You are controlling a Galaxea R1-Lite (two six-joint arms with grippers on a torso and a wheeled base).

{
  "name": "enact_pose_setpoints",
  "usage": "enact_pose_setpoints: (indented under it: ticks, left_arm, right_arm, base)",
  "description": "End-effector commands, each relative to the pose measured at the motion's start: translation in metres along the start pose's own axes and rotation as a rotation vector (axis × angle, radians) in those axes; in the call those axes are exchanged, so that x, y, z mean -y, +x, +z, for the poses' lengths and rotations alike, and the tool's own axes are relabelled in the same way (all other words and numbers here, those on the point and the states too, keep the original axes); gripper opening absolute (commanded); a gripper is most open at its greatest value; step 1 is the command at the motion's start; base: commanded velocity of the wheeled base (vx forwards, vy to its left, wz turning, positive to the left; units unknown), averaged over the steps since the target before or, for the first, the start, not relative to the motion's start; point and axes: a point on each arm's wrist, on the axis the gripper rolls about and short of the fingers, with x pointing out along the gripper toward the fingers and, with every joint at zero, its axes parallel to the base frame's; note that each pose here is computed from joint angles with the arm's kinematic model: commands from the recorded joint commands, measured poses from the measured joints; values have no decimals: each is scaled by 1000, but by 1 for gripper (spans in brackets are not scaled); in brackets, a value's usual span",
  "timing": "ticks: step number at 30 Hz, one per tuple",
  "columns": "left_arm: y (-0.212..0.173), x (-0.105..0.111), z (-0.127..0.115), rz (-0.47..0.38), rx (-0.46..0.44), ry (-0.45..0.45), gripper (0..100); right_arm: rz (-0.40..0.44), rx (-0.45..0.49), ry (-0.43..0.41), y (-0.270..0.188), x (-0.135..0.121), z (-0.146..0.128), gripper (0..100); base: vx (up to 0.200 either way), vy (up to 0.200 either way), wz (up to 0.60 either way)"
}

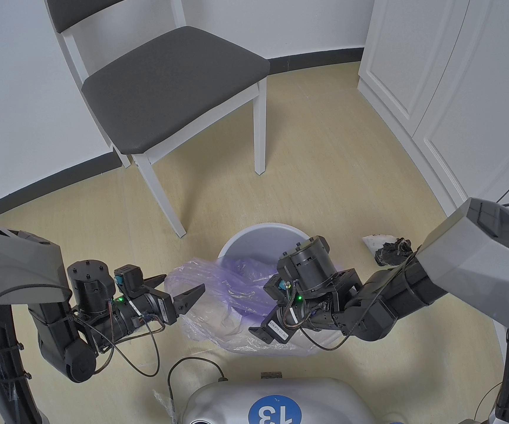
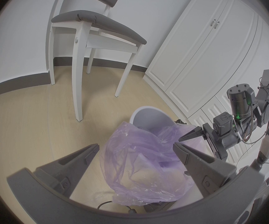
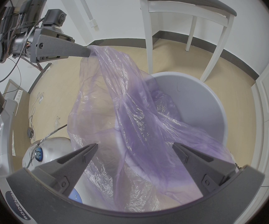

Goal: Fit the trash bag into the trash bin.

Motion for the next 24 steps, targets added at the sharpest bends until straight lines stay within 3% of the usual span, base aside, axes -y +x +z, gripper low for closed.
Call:
enact_pose_setpoints:
  ticks: [1,24]
  left_arm:
    - [0,1,1,-4,15,6,100]
    - [-1,0,3,0,20,8,100]
  right_arm:
    - [0,1,-1,-2,0,0,100]
    - [-6,10,-4,11,-1,4,100]
  base:
    - [0,0,0]
    - [0,0,0]
